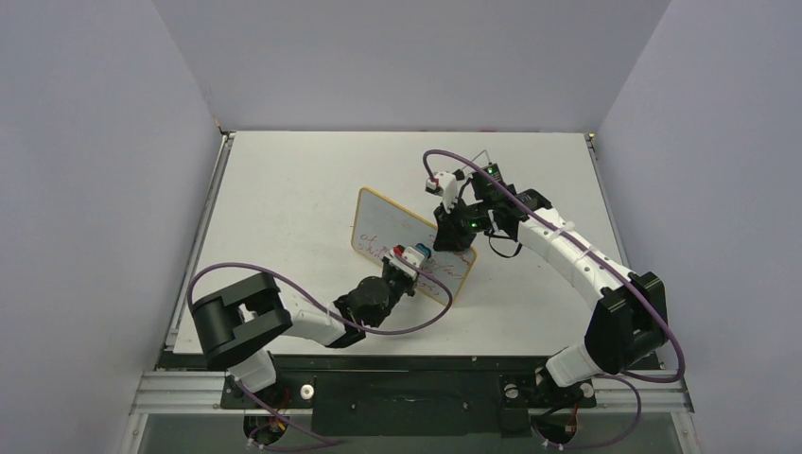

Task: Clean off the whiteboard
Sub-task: Erase the whiteboard at the center of the board.

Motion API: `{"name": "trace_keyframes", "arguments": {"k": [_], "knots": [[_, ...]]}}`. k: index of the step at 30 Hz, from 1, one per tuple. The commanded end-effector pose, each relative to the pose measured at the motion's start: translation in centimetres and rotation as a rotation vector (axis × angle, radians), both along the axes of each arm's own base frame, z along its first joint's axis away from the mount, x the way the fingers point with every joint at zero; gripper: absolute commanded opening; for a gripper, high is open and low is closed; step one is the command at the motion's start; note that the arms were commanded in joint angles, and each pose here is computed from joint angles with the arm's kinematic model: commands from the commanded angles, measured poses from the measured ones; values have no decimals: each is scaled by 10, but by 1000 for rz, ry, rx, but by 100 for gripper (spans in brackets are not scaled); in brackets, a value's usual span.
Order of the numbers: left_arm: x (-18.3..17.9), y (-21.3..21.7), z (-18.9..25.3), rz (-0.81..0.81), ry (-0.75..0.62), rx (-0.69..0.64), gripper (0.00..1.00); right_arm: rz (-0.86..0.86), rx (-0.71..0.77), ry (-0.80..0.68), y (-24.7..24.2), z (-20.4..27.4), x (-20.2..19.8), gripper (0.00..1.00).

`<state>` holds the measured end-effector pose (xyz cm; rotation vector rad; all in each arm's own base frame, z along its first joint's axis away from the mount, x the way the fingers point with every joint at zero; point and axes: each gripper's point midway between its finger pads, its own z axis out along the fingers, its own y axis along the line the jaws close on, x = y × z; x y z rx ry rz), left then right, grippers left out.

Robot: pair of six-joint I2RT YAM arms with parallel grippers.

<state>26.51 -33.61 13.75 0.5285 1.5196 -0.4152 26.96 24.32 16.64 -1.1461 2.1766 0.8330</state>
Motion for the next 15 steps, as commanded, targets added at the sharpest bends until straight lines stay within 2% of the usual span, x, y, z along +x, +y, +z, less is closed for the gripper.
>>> {"name": "trace_keyframes", "arguments": {"k": [1, 8, 15], "knots": [[2, -16, 9, -18, -7, -96, 0, 79, 42, -15, 15, 4, -4, 0], [-5, -13, -21, -32, 55, -76, 0, 91, 45, -12, 15, 5, -6, 0], [-3, -17, 2, -47, 21, -87, 0, 98, 43, -11, 16, 4, -7, 0]]}}
